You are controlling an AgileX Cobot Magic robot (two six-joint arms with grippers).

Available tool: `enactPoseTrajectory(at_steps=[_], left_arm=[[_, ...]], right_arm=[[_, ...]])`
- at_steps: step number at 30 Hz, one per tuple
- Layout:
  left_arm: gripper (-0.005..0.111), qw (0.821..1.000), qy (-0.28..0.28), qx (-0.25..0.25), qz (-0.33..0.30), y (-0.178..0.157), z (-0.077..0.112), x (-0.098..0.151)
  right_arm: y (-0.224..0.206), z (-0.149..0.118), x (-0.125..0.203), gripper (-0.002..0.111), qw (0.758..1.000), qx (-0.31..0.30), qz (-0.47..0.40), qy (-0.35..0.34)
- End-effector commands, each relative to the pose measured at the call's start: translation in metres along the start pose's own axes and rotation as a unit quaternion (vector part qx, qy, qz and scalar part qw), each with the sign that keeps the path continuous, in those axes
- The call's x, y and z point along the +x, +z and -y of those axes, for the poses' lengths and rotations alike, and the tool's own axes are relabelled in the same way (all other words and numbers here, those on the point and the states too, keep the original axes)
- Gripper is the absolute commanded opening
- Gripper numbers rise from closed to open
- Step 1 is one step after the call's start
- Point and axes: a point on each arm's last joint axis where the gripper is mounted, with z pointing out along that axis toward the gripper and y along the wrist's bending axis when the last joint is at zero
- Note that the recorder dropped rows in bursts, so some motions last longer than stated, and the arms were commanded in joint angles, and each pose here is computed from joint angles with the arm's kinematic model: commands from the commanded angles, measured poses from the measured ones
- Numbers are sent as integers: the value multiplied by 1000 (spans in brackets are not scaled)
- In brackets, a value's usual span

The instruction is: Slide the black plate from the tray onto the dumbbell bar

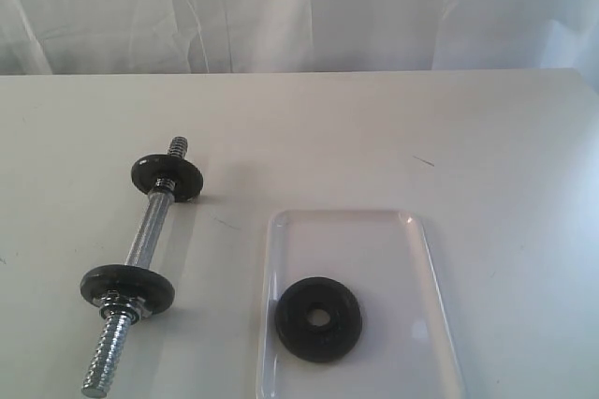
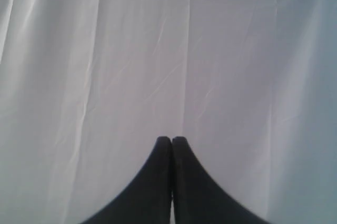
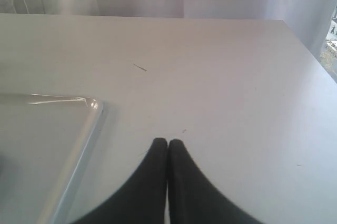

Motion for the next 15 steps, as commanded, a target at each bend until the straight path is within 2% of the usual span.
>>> enactPoseTrajectory(at_steps=[1, 4, 5, 7, 8, 10, 12, 15], left_arm=[[0, 991, -131, 15, 34, 5, 4, -13], [0, 992, -121, 17, 39, 17, 9, -32], [0, 995, -98, 8, 13, 24, 11, -38], [0, 995, -54, -18, -81, 34, 13, -41], [0, 988, -15, -31, -152, 38, 13, -40], [0, 966, 44, -39, -253, 44, 13, -37], [0, 947, 63, -43, -311, 52, 13, -34], [0, 928, 78, -45, -362, 63, 13, -31]], right_arm=[[0, 0, 1, 0, 1000, 1, 3, -3], [0, 0, 1, 0, 1000, 1, 3, -3], [0, 0, 1, 0, 1000, 1, 3, -3], [0, 0, 1, 0, 1000, 1, 3, -3], [0, 0, 1, 0, 1000, 1, 3, -3], [0, 0, 1, 0, 1000, 1, 3, -3], [0, 0, 1, 0, 1000, 1, 3, -3], [0, 0, 1, 0, 1000, 1, 3, -3]])
